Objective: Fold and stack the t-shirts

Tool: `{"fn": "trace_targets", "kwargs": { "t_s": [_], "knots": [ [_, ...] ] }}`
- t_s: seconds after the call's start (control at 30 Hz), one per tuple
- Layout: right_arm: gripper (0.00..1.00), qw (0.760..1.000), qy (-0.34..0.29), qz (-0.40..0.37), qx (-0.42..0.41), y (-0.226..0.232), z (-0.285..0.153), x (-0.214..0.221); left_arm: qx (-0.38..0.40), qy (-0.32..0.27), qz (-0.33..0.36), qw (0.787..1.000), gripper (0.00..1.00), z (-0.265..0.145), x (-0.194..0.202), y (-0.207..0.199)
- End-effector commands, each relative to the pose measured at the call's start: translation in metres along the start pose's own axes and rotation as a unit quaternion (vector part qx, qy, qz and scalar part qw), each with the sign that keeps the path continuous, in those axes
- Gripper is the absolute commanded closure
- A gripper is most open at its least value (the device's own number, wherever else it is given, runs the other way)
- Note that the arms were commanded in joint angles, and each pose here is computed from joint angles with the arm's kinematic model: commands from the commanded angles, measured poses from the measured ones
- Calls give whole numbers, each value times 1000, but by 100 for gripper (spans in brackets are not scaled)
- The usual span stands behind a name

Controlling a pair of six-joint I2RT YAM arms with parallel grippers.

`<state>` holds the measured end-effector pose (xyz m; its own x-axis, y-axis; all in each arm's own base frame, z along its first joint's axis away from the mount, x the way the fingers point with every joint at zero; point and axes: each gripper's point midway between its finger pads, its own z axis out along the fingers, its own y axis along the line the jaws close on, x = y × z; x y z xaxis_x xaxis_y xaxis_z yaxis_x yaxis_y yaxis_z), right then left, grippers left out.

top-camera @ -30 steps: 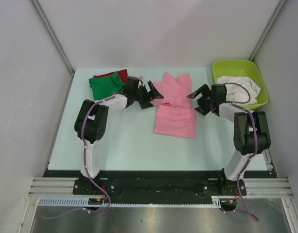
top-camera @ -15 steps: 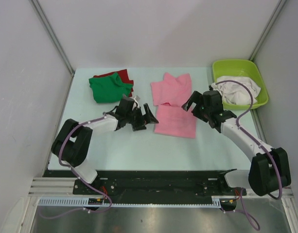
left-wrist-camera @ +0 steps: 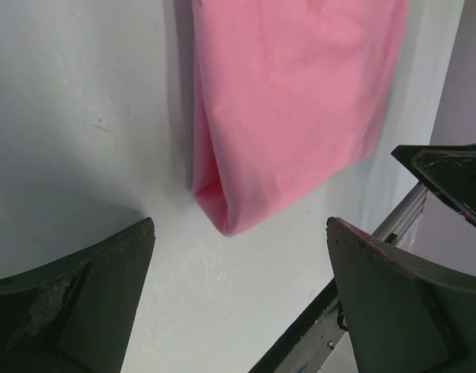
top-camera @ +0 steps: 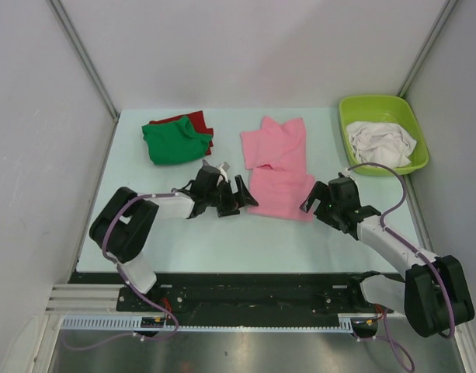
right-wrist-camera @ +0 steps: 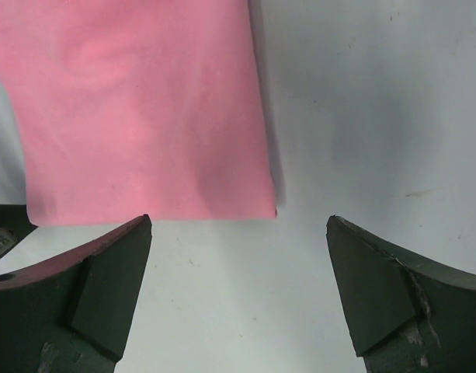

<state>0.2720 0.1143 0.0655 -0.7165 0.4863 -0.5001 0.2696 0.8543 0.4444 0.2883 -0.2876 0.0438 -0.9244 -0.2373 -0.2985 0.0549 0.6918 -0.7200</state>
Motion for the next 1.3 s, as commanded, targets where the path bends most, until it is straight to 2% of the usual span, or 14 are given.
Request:
{"fn": "trace_targets", "kwargs": {
  "t_s": [0.0, 0.17, 0.27, 0.37, 0.4, 0.47, 0.5, 0.53, 0.83, 0.93, 0.97, 1.07, 1.2, 1.27],
  "knots": [
    [0, 1000, -16, 15, -11, 2, 1, -4, -20, 13, -13, 1000, 0, 13, 10, 15],
    [1, 1000, 1, 28, 0, -6, 12, 7, -30, 24, -20, 999, 2, 22, 20, 18],
    [2, 999, 9, 34, 2, -9, 17, 13, -33, 34, -23, 999, 11, 28, 27, 23],
    [2, 999, 12, 38, 5, -12, 20, 17, -28, 40, -30, 998, 34, 32, 33, 27],
    [3, 999, 13, 39, 8, -14, 21, 19, -29, 41, -31, 998, 52, 33, 34, 29],
    [2, 999, 11, 42, 6, -14, 22, 18, -30, 41, -30, 998, 70, 34, 35, 31],
    [3, 999, 12, 44, 6, -15, 22, 19, -35, 42, -32, 998, 92, 36, 36, 35],
    [2, 999, 11, 47, 7, -15, 23, 19, -36, 42, -32, 998, 100, 37, 35, 35],
    [7, 996, 34, 79, -25, -6, 28, 34, -27, 39, -33, 998, 100, 38, 33, 31],
    [21, 995, 40, 87, -26, -7, 30, 39, -22, 39, -33, 998, 100, 37, 35, 30],
    [36, 995, 44, 88, -22, -9, 32, 43, -21, 41, -35, 998, 100, 36, 36, 30],
    [60, 994, 51, 93, -24, -11, 35, 49, -17, 40, -38, 998, 100, 35, 38, 30],
    [75, 994, 55, 96, -14, -16, 41, 55, -4, 41, -42, 998, 100, 33, 40, 27],
    [100, 993, 57, 100, -9, -18, 44, 56, 9, 41, -46, 998, 100, 30, 44, 25]
  ]
}}
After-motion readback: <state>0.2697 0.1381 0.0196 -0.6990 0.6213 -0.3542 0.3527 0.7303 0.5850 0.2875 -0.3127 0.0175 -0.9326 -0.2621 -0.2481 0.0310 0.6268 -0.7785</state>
